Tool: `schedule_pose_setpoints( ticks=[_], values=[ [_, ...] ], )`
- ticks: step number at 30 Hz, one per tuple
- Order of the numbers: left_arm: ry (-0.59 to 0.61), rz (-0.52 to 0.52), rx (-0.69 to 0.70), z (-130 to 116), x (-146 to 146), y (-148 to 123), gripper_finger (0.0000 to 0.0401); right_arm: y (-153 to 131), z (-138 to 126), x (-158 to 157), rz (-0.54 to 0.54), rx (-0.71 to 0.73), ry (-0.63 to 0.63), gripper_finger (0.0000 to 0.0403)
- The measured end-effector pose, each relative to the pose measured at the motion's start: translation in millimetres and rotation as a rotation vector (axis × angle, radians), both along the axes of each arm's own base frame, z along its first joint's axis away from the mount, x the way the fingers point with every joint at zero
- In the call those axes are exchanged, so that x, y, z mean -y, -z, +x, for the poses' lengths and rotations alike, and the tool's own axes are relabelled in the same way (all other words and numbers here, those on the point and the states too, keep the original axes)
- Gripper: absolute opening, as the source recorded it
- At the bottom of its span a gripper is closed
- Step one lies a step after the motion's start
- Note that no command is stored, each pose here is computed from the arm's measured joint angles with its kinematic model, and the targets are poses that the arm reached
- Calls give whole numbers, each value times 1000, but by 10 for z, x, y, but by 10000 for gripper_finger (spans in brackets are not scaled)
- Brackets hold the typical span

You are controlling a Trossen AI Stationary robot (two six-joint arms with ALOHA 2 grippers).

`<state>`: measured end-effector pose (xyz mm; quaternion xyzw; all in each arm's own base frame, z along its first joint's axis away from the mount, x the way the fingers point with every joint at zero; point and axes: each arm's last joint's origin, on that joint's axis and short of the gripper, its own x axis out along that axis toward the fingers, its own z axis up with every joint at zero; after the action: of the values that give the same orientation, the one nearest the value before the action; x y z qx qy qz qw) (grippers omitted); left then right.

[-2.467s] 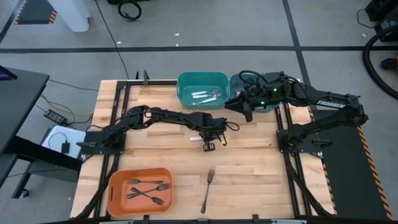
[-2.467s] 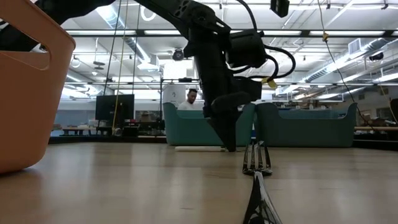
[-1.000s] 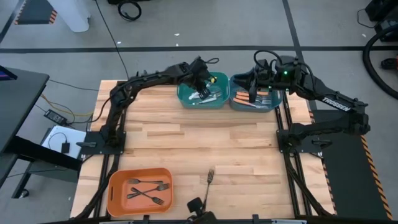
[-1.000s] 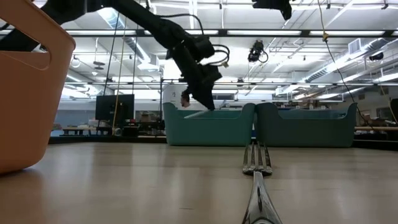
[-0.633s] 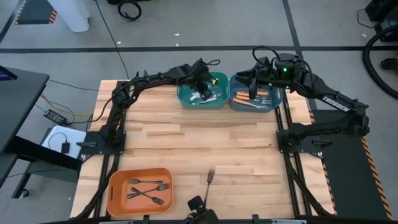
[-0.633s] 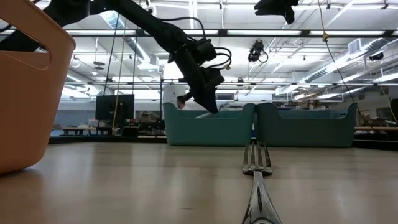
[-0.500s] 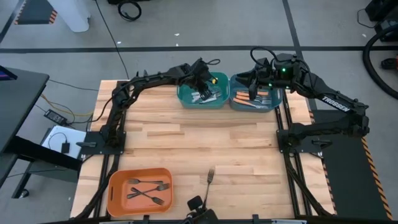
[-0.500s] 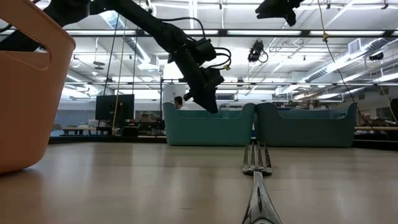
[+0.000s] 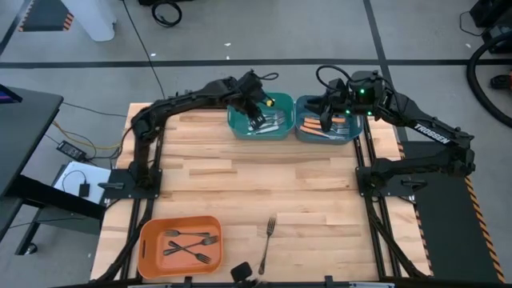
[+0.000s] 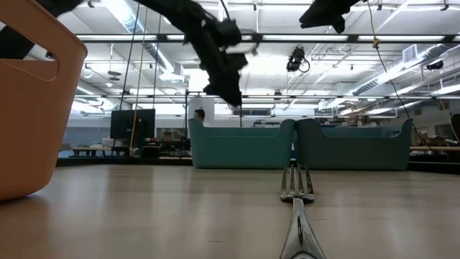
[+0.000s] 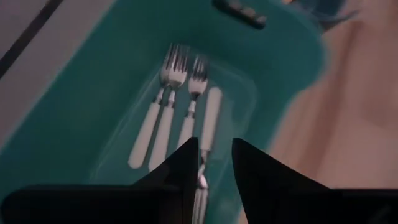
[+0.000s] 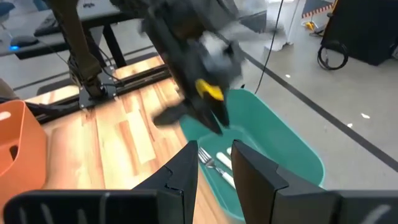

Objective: Sort silverware by color (type)
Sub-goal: Put the black fork into the orange bin

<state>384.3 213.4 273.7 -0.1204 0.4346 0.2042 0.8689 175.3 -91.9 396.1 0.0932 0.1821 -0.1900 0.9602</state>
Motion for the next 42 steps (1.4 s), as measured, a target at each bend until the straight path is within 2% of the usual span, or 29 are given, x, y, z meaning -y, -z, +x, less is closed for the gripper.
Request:
schedule_pose_setpoints(
  ticks=[4, 9, 15, 22, 30, 35, 42],
  values=[
    [19, 26, 52, -222, 204, -466, 105, 18, 3, -23, 23, -13, -6, 103],
    [75, 76, 150, -492, 584, -1011, 105, 28, 48, -129, 116, 7, -24, 103],
    [181, 102, 228, -780, 1089, -1433, 105, 35, 138, -373, 270, 34, -87, 103],
    [299, 57, 250, -936, 1612, -1598, 105, 157, 384, -753, 488, -26, -175, 103],
    [445, 44, 406, -880, 2124, -1753, 105, 297, 567, -1334, 603, -83, -155, 103],
    [482, 58, 492, -818, 2236, -1814, 105, 416, 668, -1707, 665, -116, -164, 103],
    [473, 68, 562, -793, 2234, -1877, 105, 796, 1063, -2158, 764, -217, -256, 103]
  ],
)
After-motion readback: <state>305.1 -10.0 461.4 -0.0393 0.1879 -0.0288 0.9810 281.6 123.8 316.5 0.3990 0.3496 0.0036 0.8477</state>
